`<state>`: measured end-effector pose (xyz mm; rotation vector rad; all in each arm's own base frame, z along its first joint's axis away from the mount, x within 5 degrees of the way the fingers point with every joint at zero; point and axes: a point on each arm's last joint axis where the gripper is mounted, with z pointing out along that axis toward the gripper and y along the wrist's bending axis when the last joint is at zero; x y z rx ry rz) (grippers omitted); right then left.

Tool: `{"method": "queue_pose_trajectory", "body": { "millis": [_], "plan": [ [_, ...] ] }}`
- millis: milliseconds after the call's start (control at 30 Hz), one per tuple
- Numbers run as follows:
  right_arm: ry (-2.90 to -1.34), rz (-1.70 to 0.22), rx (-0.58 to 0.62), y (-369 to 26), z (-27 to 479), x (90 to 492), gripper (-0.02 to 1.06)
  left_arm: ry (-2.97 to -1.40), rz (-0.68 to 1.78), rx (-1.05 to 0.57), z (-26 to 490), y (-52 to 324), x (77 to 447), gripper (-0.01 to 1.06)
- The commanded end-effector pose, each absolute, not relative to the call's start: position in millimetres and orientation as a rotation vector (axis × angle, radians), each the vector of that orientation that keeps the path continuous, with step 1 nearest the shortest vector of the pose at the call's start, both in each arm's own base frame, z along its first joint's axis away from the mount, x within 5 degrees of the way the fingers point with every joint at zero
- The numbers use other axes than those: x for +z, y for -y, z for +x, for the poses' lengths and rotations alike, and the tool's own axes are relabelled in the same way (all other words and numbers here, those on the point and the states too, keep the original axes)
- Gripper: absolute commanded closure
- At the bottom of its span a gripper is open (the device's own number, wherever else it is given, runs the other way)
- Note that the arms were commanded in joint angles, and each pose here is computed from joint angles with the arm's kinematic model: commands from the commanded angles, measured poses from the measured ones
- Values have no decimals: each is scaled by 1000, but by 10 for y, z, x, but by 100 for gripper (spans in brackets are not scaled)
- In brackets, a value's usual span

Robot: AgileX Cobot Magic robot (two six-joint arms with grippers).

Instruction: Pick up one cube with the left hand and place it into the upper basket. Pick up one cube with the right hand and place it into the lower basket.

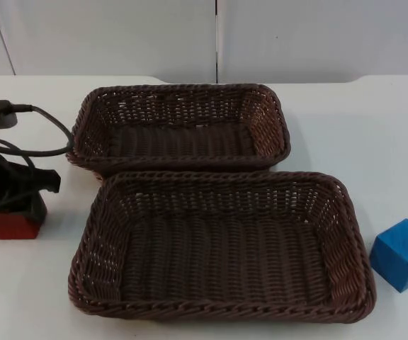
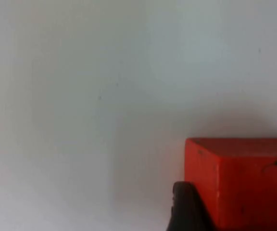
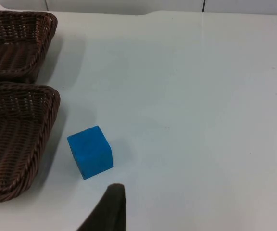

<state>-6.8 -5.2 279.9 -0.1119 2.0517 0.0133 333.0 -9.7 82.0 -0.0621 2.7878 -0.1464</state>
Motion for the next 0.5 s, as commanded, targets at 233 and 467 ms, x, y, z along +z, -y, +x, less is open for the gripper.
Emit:
{"method": "queue_pose_trajectory", "body": {
  "millis": [233, 467],
  "plan": [
    [-2042, -107, 7, 55, -71, 2805, -1, -2725, -75, -222, 3277, 132, 1316, 105],
    [-2042, -107, 7, 55, -71, 2805, -1, -2601, -78, -264, 3191, 157, 1825, 105]
  ]
}}
